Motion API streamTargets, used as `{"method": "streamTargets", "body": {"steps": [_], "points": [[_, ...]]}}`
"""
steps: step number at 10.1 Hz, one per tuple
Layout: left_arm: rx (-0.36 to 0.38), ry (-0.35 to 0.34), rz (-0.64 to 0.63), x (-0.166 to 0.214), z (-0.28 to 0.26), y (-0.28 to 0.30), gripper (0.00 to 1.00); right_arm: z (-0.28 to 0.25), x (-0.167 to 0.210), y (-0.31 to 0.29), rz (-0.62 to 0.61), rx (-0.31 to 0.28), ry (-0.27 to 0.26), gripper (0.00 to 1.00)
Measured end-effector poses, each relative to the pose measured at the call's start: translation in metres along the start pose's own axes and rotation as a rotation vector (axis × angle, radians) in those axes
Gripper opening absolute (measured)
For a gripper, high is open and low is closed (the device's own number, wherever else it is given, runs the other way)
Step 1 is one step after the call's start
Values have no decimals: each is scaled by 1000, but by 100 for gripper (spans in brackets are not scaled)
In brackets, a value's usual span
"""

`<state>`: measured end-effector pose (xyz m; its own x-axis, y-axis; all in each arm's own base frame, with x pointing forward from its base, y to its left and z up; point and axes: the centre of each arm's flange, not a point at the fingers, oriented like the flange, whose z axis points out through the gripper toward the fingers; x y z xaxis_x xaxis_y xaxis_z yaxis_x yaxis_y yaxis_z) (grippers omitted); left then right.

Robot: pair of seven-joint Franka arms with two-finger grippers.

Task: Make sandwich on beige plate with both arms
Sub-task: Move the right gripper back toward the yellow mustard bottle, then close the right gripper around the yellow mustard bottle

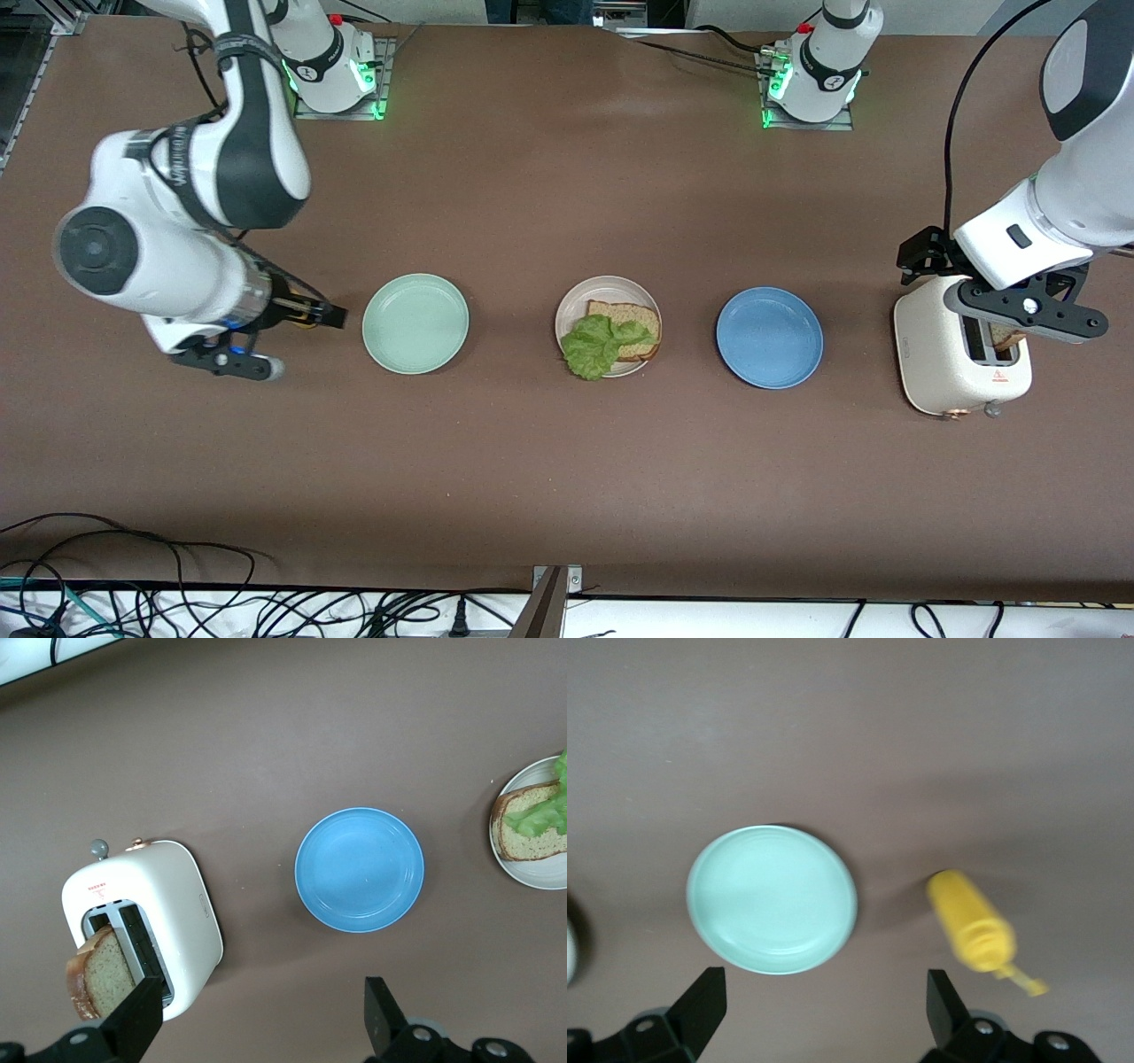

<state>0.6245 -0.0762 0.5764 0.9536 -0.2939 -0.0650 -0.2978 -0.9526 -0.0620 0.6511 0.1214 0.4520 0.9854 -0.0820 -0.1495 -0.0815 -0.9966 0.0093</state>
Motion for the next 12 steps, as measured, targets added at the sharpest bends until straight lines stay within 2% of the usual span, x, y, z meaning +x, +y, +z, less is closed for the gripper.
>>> {"method": "streamTargets", "body": {"steps": [4,5,6,9,10,12], "points": [[0,0,0,0,0,0,100,-10,6,102,-292,-35,6,100],[0,0,0,0,0,0,100,-5,6,124,-364,-23,0,100],[0,0,0,0,0,0,100,6,7,145,-440,18,8,100],[0,0,0,0,0,0,100,57,4,219,-635,195,85,100],[0,0,-1,0,0,0,100,75,1,240,-691,248,128,100],[-1,-2,-19,-2,1,-10,100,109,-2,265,-839,353,257,100]]}}
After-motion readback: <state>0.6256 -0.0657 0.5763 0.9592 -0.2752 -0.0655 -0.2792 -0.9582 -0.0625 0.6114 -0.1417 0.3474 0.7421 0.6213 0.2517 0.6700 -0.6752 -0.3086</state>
